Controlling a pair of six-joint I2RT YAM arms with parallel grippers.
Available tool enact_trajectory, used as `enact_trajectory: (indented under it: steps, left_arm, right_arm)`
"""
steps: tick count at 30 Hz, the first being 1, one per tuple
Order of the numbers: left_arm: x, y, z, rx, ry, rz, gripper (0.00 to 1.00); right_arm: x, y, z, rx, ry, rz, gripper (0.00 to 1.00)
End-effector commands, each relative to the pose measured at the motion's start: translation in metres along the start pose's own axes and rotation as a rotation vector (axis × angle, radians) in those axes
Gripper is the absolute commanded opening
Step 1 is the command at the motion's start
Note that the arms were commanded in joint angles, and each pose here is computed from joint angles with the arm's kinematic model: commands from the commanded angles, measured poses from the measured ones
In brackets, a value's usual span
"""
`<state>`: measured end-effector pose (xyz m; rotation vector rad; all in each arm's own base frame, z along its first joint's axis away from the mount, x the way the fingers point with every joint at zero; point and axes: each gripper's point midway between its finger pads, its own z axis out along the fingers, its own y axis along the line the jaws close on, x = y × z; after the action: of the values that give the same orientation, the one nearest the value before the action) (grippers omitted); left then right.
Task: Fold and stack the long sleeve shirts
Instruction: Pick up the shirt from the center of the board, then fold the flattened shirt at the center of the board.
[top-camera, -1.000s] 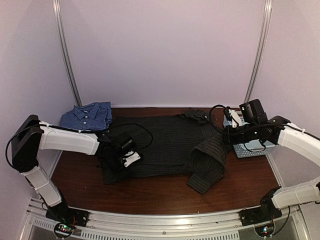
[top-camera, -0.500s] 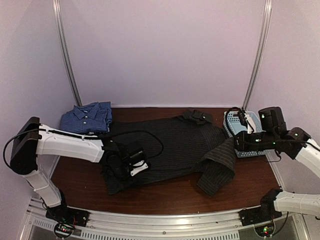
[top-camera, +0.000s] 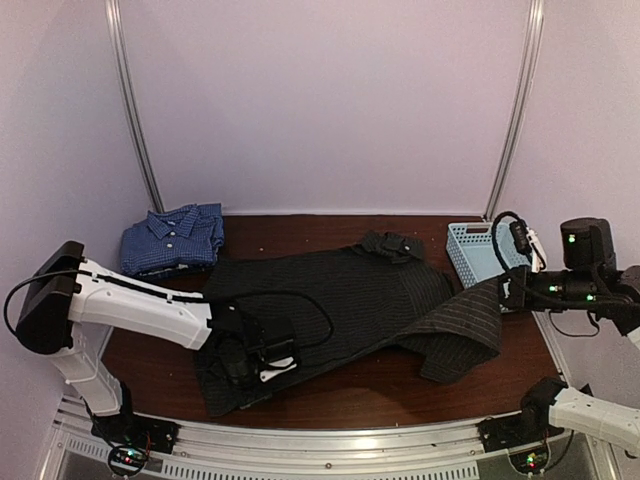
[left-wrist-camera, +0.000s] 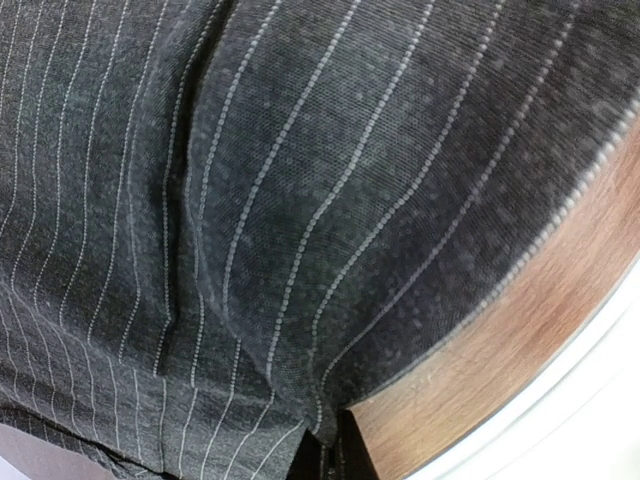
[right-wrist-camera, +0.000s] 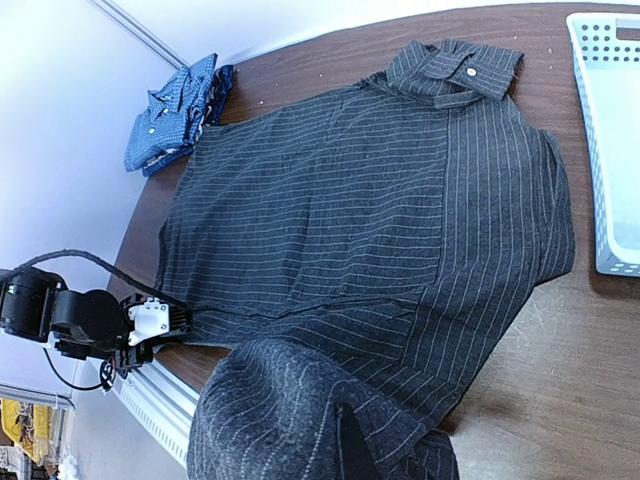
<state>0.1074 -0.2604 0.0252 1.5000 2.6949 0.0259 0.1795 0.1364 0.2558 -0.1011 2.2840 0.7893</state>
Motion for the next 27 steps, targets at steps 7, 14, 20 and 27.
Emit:
enact_trajectory:
  steps: [7,14,20,27]
  left_arm:
    - [-0.025,0.001,-0.016,-0.003,-0.026,0.068,0.00]
    - [-0.042,0.023,-0.018,0.005,-0.037,0.061,0.03]
    - [-0.043,0.031,-0.013,0.011,-0.043,0.057,0.24]
    - [-0.045,0.037,-0.012,-0.018,-0.049,0.050,0.38]
  right_arm:
    - [-0.039,-0.015,0.018,0.158,-0.028,-0.054,0.00]
    - [-0.069,-0.021,0.050,0.220,-0.019,-0.112,0.00]
    - [-0.091,-0.030,0.075,0.224,0.001,-0.134,0.00]
    - [-0.114,-0.042,0.092,0.209,-0.002,-0.121,0.00]
